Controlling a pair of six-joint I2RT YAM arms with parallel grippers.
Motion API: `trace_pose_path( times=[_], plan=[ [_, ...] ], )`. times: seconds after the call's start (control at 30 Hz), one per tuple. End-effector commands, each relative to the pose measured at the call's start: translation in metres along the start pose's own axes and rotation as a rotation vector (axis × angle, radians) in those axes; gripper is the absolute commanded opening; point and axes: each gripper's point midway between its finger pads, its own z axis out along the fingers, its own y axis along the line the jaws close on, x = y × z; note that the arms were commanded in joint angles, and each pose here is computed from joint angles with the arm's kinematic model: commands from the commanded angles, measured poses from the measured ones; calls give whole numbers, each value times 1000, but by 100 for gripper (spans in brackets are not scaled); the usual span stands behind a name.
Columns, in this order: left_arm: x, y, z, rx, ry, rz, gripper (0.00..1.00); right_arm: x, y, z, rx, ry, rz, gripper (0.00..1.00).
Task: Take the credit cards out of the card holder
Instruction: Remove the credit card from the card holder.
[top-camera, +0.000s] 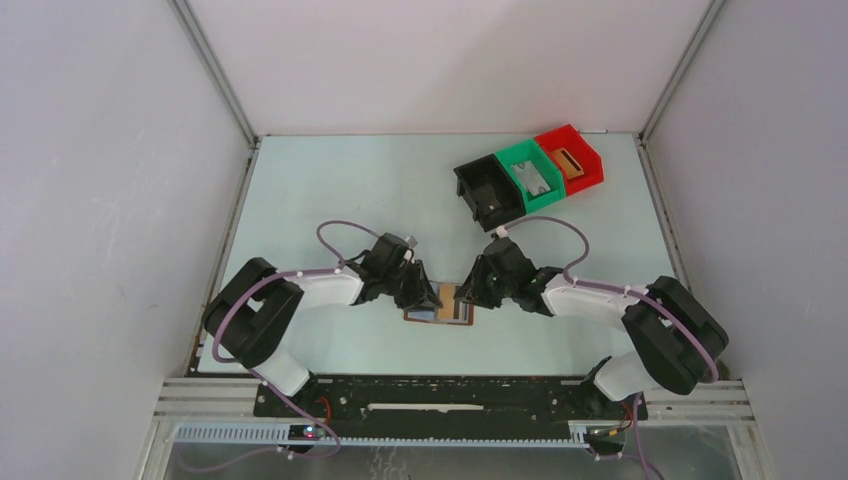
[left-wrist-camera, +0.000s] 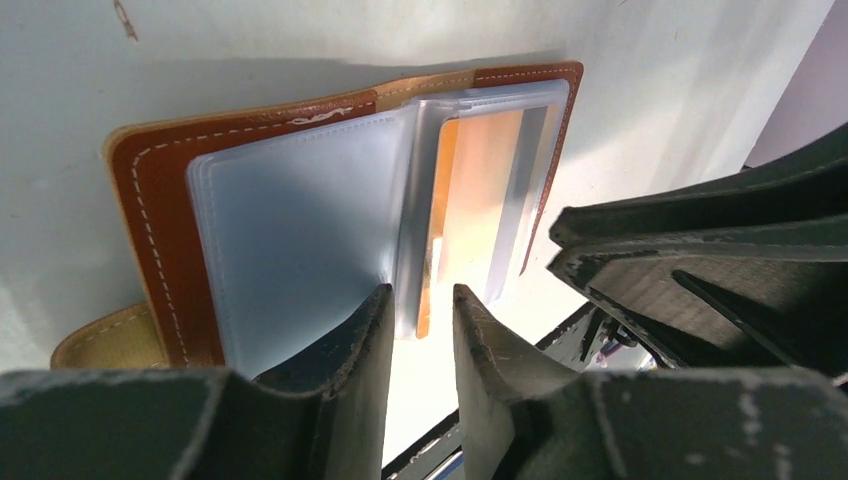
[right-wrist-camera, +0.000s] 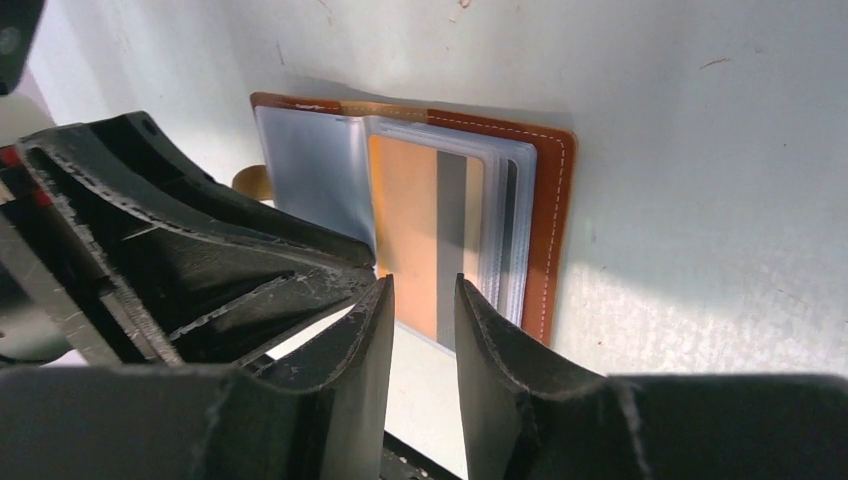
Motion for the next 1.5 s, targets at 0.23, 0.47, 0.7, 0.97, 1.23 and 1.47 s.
trace_pose_path(
  times=[0.23,0.47,0.7,0.97,1.23,1.47],
  plan=[
    [-2,-4,-2,26,-10,-1,33,8,-6,16,15,24,-11,37],
    [-2,-2,-2,24,-11,-3,30,14,-10,21,7,42,9,36],
    [-3,-3,-3,32,-26,-7,18,16,-16,22,13,46,20,36],
    [-2,2,-9,43,-38,-8,12,19,-24,23,33,53,30,36],
    [-5,-8,-15,115,-58,-5,17,23,-26,28,27,72,44,35],
    [-7,-2,-14,136,-57,-38,21,23,-29,28,37,72,43,35]
  ],
)
